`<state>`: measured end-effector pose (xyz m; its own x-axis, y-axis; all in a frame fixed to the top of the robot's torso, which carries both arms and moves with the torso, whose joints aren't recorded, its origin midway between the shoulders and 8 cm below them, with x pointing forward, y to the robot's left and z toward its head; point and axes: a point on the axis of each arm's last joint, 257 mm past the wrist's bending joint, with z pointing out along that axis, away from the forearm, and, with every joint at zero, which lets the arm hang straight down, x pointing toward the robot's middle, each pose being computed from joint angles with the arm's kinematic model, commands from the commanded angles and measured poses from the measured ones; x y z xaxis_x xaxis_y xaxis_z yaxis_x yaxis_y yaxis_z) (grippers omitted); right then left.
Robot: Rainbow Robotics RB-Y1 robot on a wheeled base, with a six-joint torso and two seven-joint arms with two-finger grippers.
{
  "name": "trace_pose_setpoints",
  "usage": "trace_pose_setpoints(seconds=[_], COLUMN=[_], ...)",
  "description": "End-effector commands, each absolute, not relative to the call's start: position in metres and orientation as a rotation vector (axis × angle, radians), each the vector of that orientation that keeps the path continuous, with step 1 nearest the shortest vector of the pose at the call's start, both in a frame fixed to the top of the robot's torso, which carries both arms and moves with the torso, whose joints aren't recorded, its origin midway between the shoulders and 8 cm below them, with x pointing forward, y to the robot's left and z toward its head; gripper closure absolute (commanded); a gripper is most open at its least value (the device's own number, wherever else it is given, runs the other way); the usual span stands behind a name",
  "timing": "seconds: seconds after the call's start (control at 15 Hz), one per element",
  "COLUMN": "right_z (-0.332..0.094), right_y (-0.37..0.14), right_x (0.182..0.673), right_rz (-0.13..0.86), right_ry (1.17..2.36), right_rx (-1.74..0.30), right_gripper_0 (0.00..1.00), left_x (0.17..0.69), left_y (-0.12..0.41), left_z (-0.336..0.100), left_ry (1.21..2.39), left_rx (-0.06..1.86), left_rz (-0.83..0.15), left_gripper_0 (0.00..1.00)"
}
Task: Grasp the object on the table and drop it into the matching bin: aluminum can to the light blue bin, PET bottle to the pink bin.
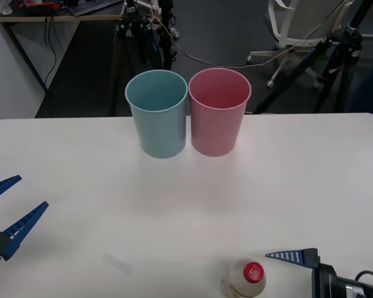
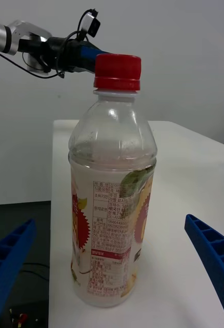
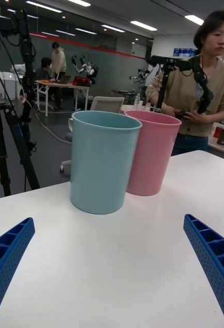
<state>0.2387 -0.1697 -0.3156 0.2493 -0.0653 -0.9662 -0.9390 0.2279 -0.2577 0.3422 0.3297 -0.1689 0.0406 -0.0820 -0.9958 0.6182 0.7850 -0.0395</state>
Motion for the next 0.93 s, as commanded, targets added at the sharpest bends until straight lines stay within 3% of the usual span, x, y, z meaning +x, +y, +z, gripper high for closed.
trace_pose_setpoints(seconds=[0.07,0.53,0.93], right_z=[-0.32,-0.328,-0.327], right_y=[-0.146,-0.103,-0.098], right_x=[0.245,0.253,0.255], right_rz=[0.844,0.859,0.863], right_ry=[1.127,1.11,1.096], right_rx=[-1.185,-1.195,-1.211], right_gripper_0=[0.0,0.0,0.0], left_x=[0.342,0.342,0.342], left_y=[0.33,0.33,0.33], left_z=[-0.169,-0.169,-0.169], left_ry=[1.441,1.441,1.441], left_rx=[0.465,0.465,0.465], left_rz=[-0.567,-0.567,-0.567], left_gripper_0=[0.0,0.0,0.0])
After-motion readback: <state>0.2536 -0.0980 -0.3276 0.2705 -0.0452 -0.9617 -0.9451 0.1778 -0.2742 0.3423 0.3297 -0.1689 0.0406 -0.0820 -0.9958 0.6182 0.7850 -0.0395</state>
